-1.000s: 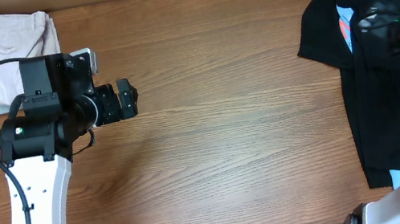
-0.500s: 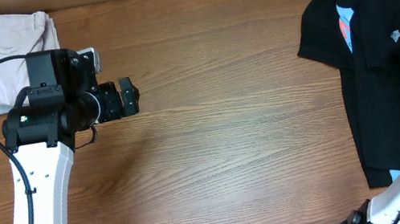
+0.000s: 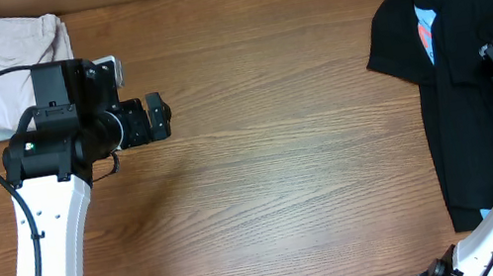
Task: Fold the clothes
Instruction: 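Reach the right gripper to the black t-shirt and grasp it, then lift the black t-shirt with the right gripper and drag it to table center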
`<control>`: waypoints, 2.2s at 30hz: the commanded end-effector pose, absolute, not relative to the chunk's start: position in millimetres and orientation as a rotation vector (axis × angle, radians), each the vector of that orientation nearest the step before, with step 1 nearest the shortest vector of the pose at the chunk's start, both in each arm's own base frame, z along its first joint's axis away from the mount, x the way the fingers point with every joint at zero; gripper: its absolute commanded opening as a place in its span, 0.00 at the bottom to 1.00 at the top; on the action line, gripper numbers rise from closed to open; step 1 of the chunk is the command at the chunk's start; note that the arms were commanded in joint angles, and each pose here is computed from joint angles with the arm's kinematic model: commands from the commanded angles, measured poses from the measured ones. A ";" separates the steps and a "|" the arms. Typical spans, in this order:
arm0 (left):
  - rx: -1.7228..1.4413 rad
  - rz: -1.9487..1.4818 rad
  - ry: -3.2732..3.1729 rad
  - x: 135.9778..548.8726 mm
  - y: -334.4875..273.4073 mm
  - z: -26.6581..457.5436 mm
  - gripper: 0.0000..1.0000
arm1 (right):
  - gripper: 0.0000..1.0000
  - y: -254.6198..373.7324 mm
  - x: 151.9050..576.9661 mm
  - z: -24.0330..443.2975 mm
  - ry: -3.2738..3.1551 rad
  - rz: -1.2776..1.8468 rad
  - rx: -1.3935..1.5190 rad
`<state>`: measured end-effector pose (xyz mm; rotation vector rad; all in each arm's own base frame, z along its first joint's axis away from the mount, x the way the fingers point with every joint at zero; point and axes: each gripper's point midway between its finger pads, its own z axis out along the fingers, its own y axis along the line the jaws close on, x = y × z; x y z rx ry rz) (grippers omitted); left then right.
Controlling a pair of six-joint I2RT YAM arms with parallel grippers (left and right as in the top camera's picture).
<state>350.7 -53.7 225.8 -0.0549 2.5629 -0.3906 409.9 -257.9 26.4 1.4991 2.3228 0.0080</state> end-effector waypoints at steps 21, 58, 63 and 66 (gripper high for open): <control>-0.023 -0.384 2.519 360.9 -53.1 234.0 1.00 | 0.04 -246.1 421.6 106.3 2.248 0.159 1.355; -0.337 -0.138 2.315 381.7 75.6 282.0 0.98 | 0.04 336.4 243.4 246.7 2.582 0.972 -0.691; -0.303 -0.107 2.319 381.6 77.8 282.0 0.99 | 0.05 369.7 192.6 248.5 2.563 1.029 -0.870; -0.310 -0.090 2.320 381.2 80.2 281.7 1.00 | 0.12 373.2 176.9 250.2 2.576 1.086 -0.920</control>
